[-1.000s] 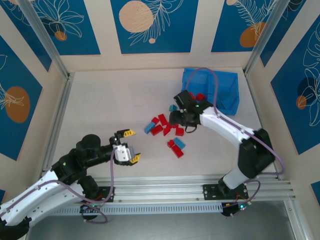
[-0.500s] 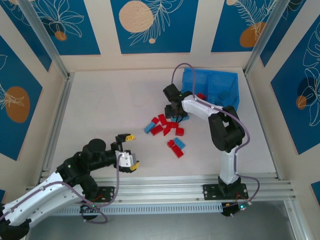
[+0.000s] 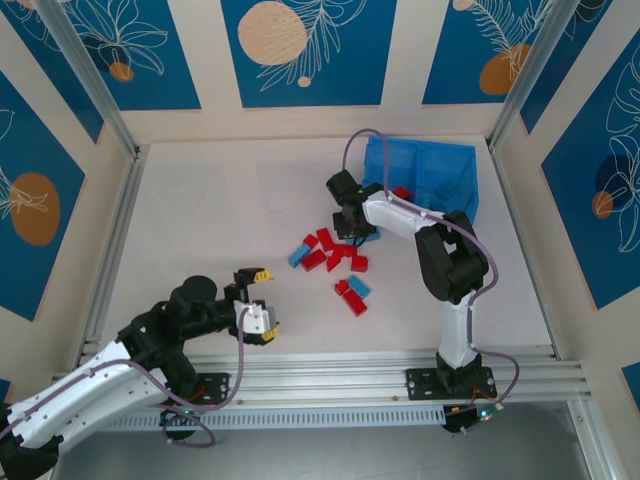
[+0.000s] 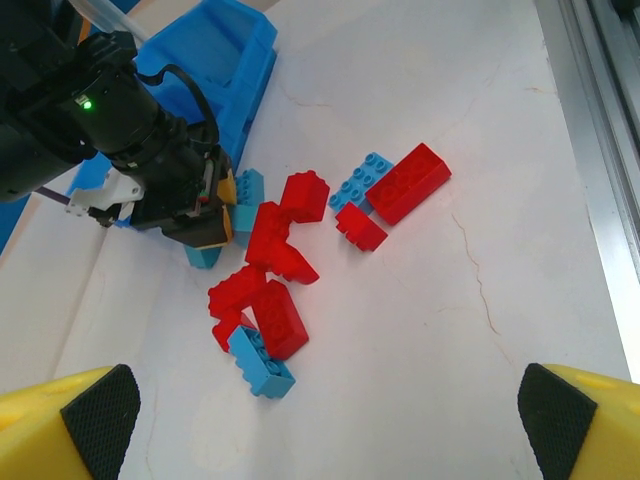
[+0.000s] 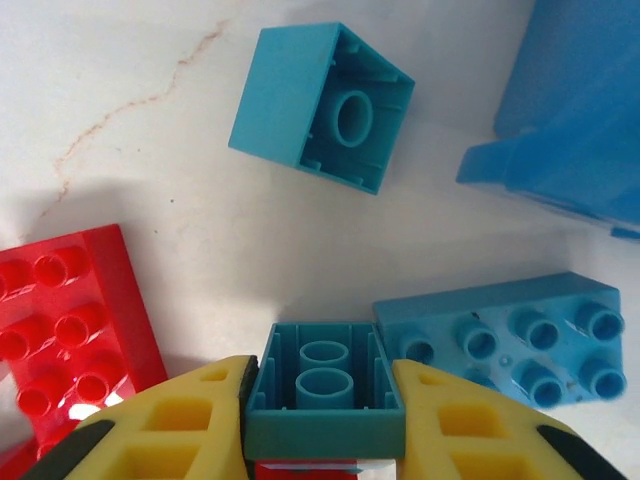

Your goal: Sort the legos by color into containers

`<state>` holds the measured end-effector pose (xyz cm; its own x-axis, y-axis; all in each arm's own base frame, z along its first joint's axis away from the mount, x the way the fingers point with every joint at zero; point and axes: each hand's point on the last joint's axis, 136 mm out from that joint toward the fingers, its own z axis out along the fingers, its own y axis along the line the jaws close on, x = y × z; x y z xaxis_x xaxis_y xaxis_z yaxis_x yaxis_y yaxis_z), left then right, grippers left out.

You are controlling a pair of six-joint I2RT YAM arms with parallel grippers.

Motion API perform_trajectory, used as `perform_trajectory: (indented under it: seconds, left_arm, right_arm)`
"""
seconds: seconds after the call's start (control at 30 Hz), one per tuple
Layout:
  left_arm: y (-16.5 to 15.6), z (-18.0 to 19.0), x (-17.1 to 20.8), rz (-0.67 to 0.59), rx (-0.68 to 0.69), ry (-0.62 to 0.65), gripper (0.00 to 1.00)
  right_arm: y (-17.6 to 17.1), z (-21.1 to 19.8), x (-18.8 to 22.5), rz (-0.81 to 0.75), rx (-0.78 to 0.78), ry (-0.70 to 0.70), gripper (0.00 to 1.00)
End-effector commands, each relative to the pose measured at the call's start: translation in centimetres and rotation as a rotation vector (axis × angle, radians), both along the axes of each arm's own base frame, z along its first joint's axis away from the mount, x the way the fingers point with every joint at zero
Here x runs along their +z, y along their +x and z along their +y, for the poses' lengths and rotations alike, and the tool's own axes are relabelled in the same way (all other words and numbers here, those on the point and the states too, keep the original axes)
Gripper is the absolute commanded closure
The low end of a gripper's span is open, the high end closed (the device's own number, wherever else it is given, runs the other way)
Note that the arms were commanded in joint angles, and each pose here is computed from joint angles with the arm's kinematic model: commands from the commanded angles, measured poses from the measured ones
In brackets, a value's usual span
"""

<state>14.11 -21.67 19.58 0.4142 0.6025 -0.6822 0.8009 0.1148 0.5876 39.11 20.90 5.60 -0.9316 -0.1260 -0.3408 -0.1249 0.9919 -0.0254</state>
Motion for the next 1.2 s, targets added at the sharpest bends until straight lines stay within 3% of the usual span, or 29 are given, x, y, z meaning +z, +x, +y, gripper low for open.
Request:
perform_trajectory:
  seconds: [0.0,0.2,0.4,0.53,0.7,0.87,1.0,1.17]
  left_arm:
    - [0.3,-0.2,0.4,-0.027,-0.003,-0.031,0.0]
    - [1.6,-0.2,1.1,-0.041,0.053,-0.082,0.0]
    - [2.4,0.0,1.4,-0.027,0.082,-0.099,0.0]
    - [2.7,0.2,1.5,-0.029,0.095,-0.1,0.0]
    - [2.8,0.4,1.3,-0.029,0.104,-0.091,0.0]
    - [2.8,0.4,1.4,-0.025,0.102,-0.101,0.0]
    - [3.0,0.5,1.1,-0.025,0.113,-0.093,0.0]
    - [3.4,0.5,1.1,-0.015,0.137,-0.106,0.0]
  right_arm:
    - [-0.7,-0.4,6.3,-0.139,-0.006,0.032,0.73]
    - [-1.9,-4.3,15.5,-0.368,-0.101,0.076,0.73]
    - [0.3,-14.4,20.0,-0.496,-0.357,0.032,0.73]
    - [3.4,-20.5,17.6,-0.443,-0.507,0.001,0.73]
    - [6.8,-24.4,13.0,-0.329,-0.616,0.01,0.73]
    - [9.8,-25.5,8.5,-0.216,-0.666,0.042,0.73]
    - [11.6,-25.7,7.0,-0.169,-0.682,0.075,0.61]
    - [11.9,-25.7,7.8,-0.153,-0.671,0.08,0.51]
